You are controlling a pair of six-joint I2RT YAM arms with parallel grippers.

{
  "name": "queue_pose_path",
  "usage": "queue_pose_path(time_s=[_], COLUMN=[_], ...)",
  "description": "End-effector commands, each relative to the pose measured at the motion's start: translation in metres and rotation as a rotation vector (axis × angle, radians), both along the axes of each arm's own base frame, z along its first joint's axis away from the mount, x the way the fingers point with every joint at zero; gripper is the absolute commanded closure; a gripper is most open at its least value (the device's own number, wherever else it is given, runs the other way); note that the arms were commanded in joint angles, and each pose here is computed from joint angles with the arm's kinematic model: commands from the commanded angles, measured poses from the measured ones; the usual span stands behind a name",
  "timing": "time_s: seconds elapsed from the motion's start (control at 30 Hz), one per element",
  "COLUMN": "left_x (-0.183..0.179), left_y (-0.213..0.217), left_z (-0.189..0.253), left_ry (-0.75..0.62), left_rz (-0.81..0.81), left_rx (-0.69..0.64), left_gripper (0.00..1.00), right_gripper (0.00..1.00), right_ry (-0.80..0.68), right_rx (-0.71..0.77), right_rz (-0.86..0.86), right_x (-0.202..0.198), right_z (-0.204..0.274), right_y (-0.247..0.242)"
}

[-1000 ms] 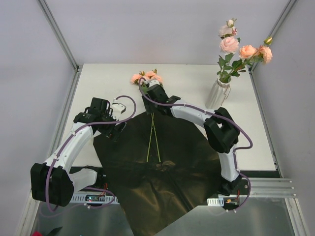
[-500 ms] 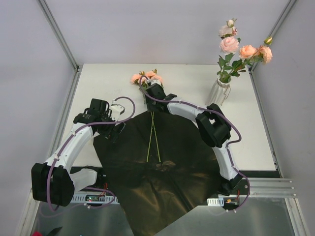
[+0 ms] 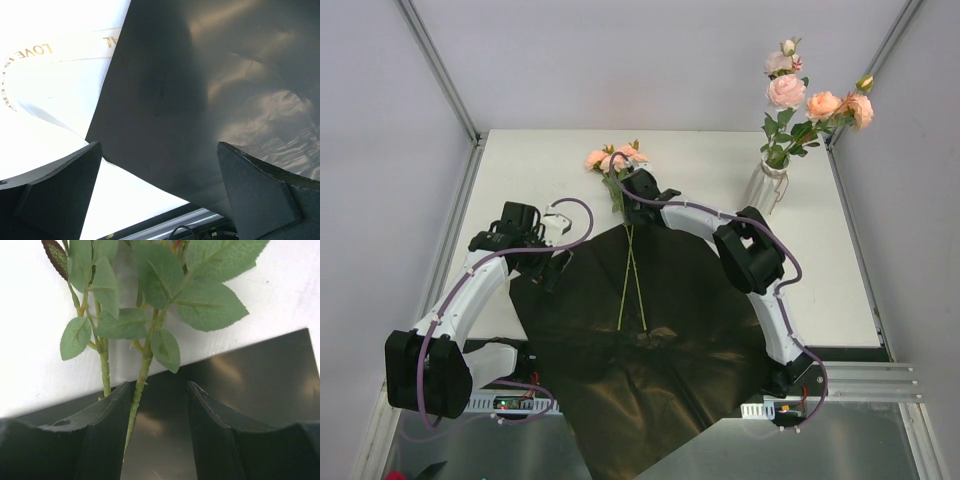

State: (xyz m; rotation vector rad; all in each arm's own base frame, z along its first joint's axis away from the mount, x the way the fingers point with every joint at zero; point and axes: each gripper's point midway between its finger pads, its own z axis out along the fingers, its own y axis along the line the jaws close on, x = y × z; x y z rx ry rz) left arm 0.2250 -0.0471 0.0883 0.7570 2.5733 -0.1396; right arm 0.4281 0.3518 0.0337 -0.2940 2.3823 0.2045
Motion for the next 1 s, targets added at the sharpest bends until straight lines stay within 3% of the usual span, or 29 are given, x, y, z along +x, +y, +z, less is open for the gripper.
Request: queue_pose_path(time_s=[0.0, 0.23, 0.33, 0.5, 0.6, 0.8, 0.97], left_x=[-0.003, -0.003, -0.002, -0.003, -0.004, -0.005, -0.004], left_y=[0.005, 0.005, 0.005, 0.006, 0.007, 0.005, 0.003], left_z=[-0.004, -0.004, -0.003, -0.002, 0.001, 0.011, 0.016], left_ry=[0.004, 0.008, 0.004, -0.003, -0.006, -0.017, -0.028], left_rz=[-0.001, 0.002, 0.005, 0.006, 0.003, 0.011, 0.015], left_rx=[0.014, 0.011, 0.009, 0.016, 0.021, 0.004, -0.013], left_gripper=[0.01, 0.01, 0.01, 0.01, 0.01, 0.01, 0.01], right_gripper=[0.50, 0.55, 0.64, 0.92, 0.99, 0.99, 0.99], right_ry=[-0.013, 0.015, 0.020, 0.006, -0.026, -0.166, -0.366], right_rx=[0.038, 0.019, 0.007, -0.014, -0.014, 0.039, 0.142], right_rz=[-0.014, -0.023, -0.031, -0.066, -0.089, -0.127, -0.094], right_x=[0.010, 0.013, 0.013, 0.015, 0.019, 0.035, 0.040], right_z=[0.008, 0.003, 0.004, 0.011, 0.024, 0.093, 0.209], right_y=[0.013, 0.018, 0.019, 0.012, 0.009, 0.003, -0.008])
